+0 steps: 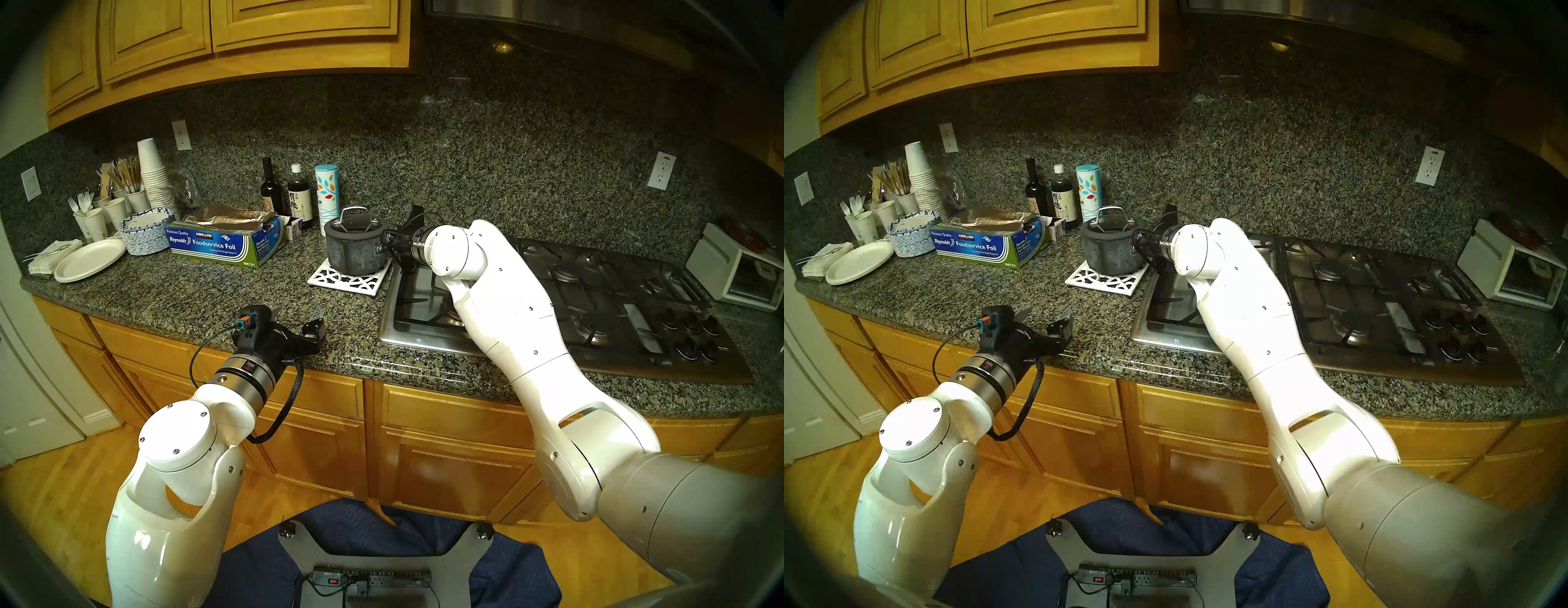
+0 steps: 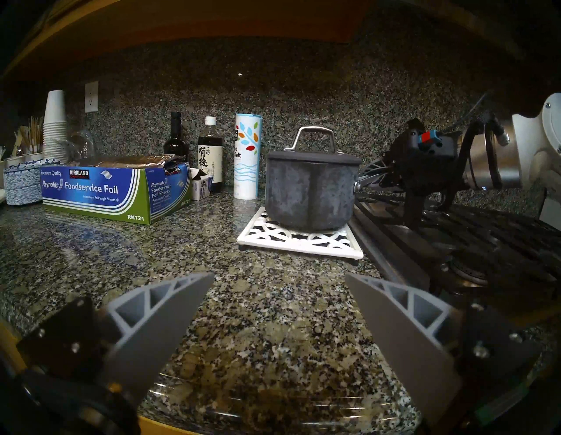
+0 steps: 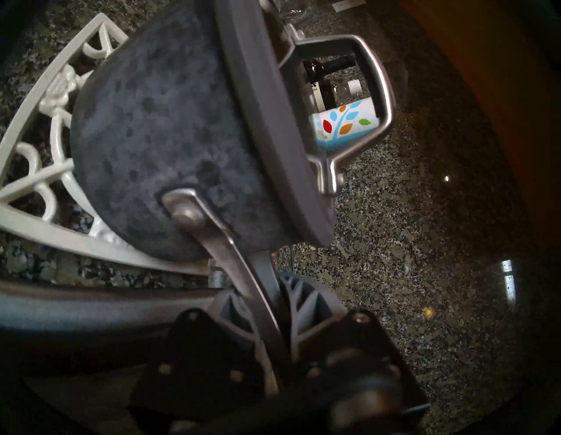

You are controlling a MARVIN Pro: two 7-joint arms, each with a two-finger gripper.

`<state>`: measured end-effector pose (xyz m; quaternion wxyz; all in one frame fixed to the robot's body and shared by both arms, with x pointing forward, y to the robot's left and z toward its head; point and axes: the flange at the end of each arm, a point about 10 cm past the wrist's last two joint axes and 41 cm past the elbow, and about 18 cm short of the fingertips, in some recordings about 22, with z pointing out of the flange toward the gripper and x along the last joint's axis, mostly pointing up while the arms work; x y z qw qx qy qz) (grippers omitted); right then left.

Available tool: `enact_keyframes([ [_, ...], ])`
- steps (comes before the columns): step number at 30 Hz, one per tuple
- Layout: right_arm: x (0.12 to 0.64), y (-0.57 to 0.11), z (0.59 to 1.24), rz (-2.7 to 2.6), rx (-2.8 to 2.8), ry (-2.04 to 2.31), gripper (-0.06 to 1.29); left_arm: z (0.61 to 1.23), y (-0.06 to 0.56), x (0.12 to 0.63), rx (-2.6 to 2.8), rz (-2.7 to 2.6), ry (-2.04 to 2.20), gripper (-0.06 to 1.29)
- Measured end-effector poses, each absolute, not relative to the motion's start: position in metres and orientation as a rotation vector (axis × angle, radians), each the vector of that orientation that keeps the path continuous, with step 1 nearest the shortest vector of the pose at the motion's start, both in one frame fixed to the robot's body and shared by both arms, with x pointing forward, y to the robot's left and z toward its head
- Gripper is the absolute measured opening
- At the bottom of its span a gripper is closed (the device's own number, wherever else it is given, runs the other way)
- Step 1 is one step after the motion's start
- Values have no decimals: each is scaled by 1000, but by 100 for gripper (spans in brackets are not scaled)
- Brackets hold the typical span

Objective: Pick up the pot, put it on the stove, take off the pot lid

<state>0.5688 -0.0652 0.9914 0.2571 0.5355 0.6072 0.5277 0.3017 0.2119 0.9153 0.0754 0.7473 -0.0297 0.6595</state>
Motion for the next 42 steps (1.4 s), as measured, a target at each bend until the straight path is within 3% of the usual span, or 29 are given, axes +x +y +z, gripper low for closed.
enact_keyframes([
  [42,558,-141,1000,1333,1523,1437,6,915,212,302,2243,1975,-91,118],
])
